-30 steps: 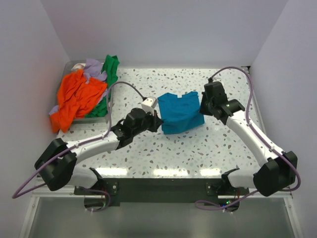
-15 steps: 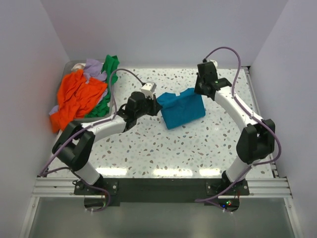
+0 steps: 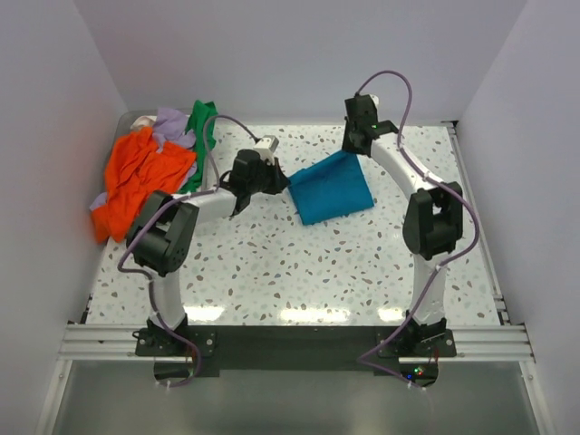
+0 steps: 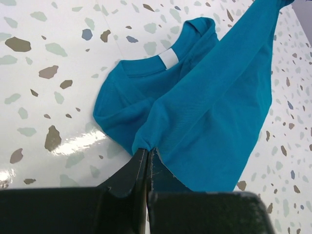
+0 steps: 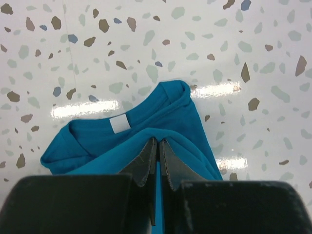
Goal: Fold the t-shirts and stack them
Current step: Fold the tshirt
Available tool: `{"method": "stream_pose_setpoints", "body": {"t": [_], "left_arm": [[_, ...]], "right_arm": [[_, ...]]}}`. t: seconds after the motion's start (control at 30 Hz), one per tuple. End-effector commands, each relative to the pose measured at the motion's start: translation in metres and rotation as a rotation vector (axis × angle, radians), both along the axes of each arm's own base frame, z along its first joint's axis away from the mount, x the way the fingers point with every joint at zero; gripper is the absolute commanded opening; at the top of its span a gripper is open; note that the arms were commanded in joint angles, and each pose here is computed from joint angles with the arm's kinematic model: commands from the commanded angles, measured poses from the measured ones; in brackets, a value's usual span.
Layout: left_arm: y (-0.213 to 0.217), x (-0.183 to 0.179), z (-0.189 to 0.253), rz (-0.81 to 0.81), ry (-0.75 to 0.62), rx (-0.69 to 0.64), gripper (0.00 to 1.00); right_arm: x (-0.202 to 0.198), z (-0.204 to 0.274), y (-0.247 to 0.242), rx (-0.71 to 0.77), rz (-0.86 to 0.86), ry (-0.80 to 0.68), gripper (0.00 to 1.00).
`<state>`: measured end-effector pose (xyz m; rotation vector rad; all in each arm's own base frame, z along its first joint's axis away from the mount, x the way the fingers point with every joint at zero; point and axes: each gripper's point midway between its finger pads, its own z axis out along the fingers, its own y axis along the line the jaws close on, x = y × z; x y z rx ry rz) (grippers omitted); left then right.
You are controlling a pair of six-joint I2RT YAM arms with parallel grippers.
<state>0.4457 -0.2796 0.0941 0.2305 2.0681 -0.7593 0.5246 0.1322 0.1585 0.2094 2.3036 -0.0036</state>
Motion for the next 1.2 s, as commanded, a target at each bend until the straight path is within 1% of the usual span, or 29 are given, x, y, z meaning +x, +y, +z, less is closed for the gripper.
{"method": "stream_pose_setpoints", "body": {"t": [0.0, 0.03, 0.07, 0.1, 0.13, 0.33, 0.37, 0.4, 0.43, 0.47, 0.5, 0.53, 0.57, 0.6, 0.67, 0.7, 0.73, 0.77, 0.8, 0.87, 0.9, 0.97, 1.0, 1.1, 1.17], "left_arm": [[-0.001, 0.026, 0.017, -0.016, -0.06, -0.042, 0.0], [0.003, 0.03, 0.008, -0.008, -0.044, -0.036, 0.0], [0.002, 0.035, 0.011, -0.01, -0.053, -0.045, 0.0], [0.003, 0.038, 0.01, -0.008, -0.053, -0.046, 0.0], [0.005, 0.042, 0.002, -0.002, -0.041, -0.039, 0.0], [0.014, 0.058, -0.008, 0.032, -0.023, -0.034, 0.0], [0.014, 0.061, -0.006, 0.039, -0.028, -0.034, 0.07], [0.016, 0.063, -0.008, 0.045, -0.026, -0.031, 0.15], [0.017, 0.065, -0.009, 0.053, -0.026, -0.03, 0.27], [0.019, 0.068, -0.006, 0.065, -0.033, -0.03, 0.37], [0.02, 0.07, -0.006, 0.071, -0.035, -0.028, 0.48], [0.021, 0.072, 0.0, 0.076, -0.046, -0.029, 0.52], [0.023, 0.072, 0.001, 0.091, -0.049, -0.023, 0.59], [0.025, 0.072, 0.004, 0.098, -0.057, -0.019, 0.61], [0.029, 0.068, 0.009, 0.105, -0.063, -0.012, 0.63], [0.03, 0.065, 0.007, 0.105, -0.059, -0.007, 0.65], [0.03, 0.062, 0.011, 0.102, -0.063, -0.009, 0.65], [0.031, 0.056, 0.005, 0.093, -0.048, -0.006, 0.66], [0.03, 0.052, 0.003, 0.087, -0.04, -0.011, 0.67], [0.026, 0.042, -0.002, 0.06, -0.025, -0.023, 0.68], [0.024, 0.039, -0.003, 0.049, -0.019, -0.026, 0.68], [0.02, 0.033, -0.011, 0.028, 0.001, -0.031, 0.68], [0.016, 0.03, -0.016, 0.015, 0.012, -0.03, 0.68], [0.007, 0.026, -0.026, -0.016, 0.034, -0.036, 0.68], [0.004, 0.026, -0.029, -0.029, 0.045, -0.041, 0.67]], "right_arm": [[0.023, 0.016, -0.003, -0.014, -0.009, -0.054, 0.0], [0.026, 0.014, -0.003, -0.017, -0.009, -0.05, 0.0], [0.031, 0.018, -0.002, -0.011, -0.008, -0.061, 0.0], [0.032, 0.005, -0.001, -0.02, -0.008, -0.035, 0.0], [0.036, 0.007, 0.0, -0.018, -0.007, -0.042, 0.0], [0.042, -0.009, -0.001, -0.025, -0.01, -0.019, 0.0], [0.043, -0.01, -0.001, -0.026, -0.011, -0.019, 0.0], [0.044, -0.012, -0.002, -0.028, -0.013, -0.018, 0.0], [0.045, -0.015, -0.003, -0.029, -0.013, -0.012, 0.02], [0.047, -0.012, -0.003, -0.026, -0.011, -0.019, 0.12], [0.047, -0.014, -0.004, -0.026, -0.01, -0.009, 0.23], [0.048, -0.015, -0.004, -0.026, -0.006, -0.005, 0.38], [0.049, -0.011, -0.003, -0.015, 0.007, -0.008, 0.58], [0.049, -0.01, -0.006, -0.008, 0.008, -0.007, 0.64], [0.044, -0.008, -0.004, 0.04, 0.042, -0.001, 0.73], [0.045, -0.005, -0.002, 0.067, 0.057, -0.016, 0.75], [0.041, -0.014, -0.011, 0.082, 0.061, 0.006, 0.77], [0.039, -0.008, -0.01, 0.103, 0.084, -0.005, 0.79], [0.038, -0.01, -0.009, 0.144, 0.12, 0.003, 0.8], [0.033, -0.021, -0.017, 0.152, 0.132, 0.031, 0.83], [0.03, -0.026, -0.014, 0.197, 0.171, 0.048, 0.83], [0.024, -0.039, -0.017, 0.229, 0.192, 0.086, 0.83], [0.021, -0.042, -0.019, 0.271, 0.211, 0.096, 0.84], [0.008, -0.065, -0.027, 0.316, 0.217, 0.14, 0.84], [0.006, -0.069, -0.032, 0.331, 0.216, 0.143, 0.84]]}}
